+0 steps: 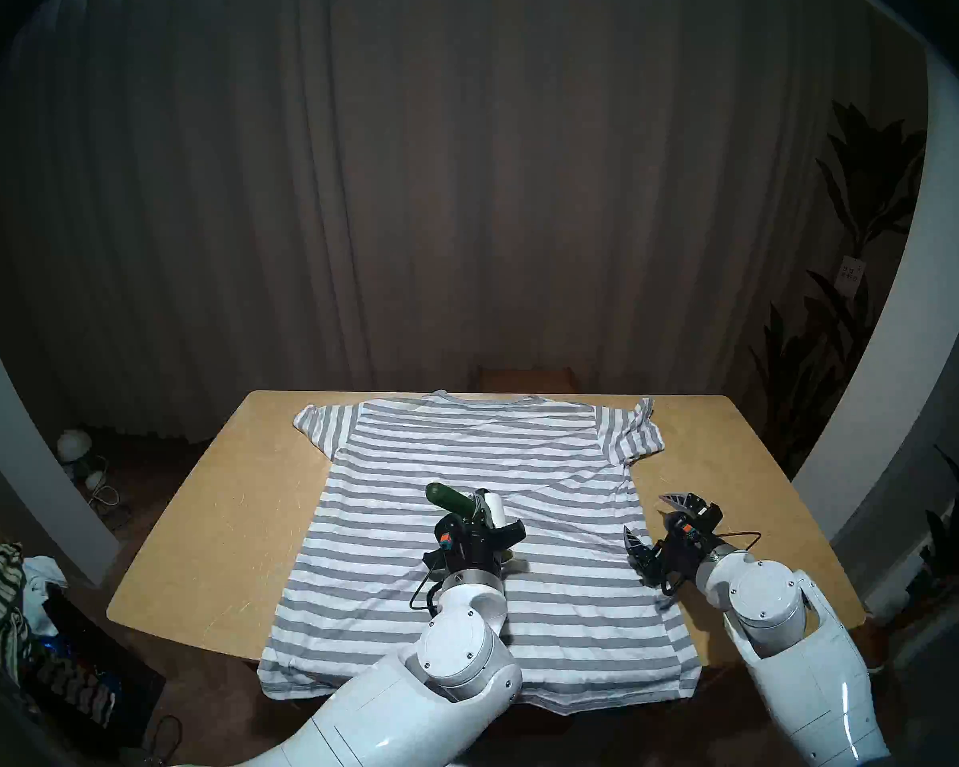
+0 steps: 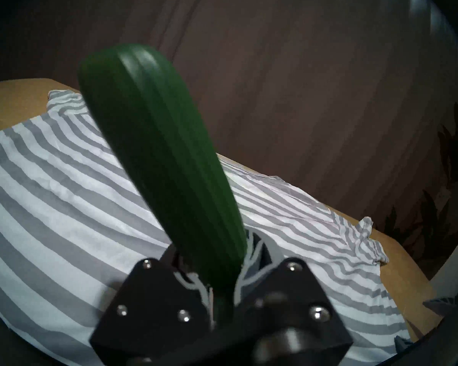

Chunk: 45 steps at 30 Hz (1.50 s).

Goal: Use the fur roller to clean a top

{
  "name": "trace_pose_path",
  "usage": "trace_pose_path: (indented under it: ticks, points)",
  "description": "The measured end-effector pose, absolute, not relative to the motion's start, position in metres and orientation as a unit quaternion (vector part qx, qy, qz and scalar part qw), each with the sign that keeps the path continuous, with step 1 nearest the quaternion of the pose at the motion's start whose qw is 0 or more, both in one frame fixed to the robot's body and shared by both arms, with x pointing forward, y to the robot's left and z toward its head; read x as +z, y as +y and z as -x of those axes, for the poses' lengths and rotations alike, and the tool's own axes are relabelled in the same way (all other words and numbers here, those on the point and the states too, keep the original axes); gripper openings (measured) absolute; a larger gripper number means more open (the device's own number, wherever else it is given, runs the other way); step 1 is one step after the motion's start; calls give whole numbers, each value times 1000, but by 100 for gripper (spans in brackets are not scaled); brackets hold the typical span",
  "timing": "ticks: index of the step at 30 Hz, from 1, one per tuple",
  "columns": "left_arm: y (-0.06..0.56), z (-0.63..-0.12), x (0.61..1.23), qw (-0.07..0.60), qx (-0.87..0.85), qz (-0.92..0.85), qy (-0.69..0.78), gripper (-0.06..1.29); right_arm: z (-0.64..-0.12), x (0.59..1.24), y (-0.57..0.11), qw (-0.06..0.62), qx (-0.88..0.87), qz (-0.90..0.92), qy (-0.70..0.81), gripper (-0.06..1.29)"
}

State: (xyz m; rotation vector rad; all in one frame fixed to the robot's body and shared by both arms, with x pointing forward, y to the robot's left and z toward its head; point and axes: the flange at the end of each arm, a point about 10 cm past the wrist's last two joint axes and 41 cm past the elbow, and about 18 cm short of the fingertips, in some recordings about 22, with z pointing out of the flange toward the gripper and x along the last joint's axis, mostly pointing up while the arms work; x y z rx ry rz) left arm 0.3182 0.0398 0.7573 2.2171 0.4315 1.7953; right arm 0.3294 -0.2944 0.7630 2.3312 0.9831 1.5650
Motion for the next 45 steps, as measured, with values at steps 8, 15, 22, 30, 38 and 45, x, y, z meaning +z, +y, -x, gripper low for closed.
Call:
trace_pose_path:
  ticks: [8,15,22,30,38,45]
  points:
    - [53,-318,763,105,609,-777,116,8,-330,763,-295,81,521,-783,329,116]
    - [64,-320,766,99,600,-787,107,8,-330,764,-294,82,519,-785,329,116]
    - [74,-321,767,98,595,-791,106,8,-331,764,-295,89,520,-784,326,116]
    - [90,-323,768,94,594,-792,110,8,-331,763,-295,96,523,-784,321,116]
    - [108,-325,768,86,592,-792,118,8,-332,763,-296,102,524,-783,319,116]
    - [121,-326,768,84,591,-793,122,9,-332,763,-297,107,525,-782,319,116]
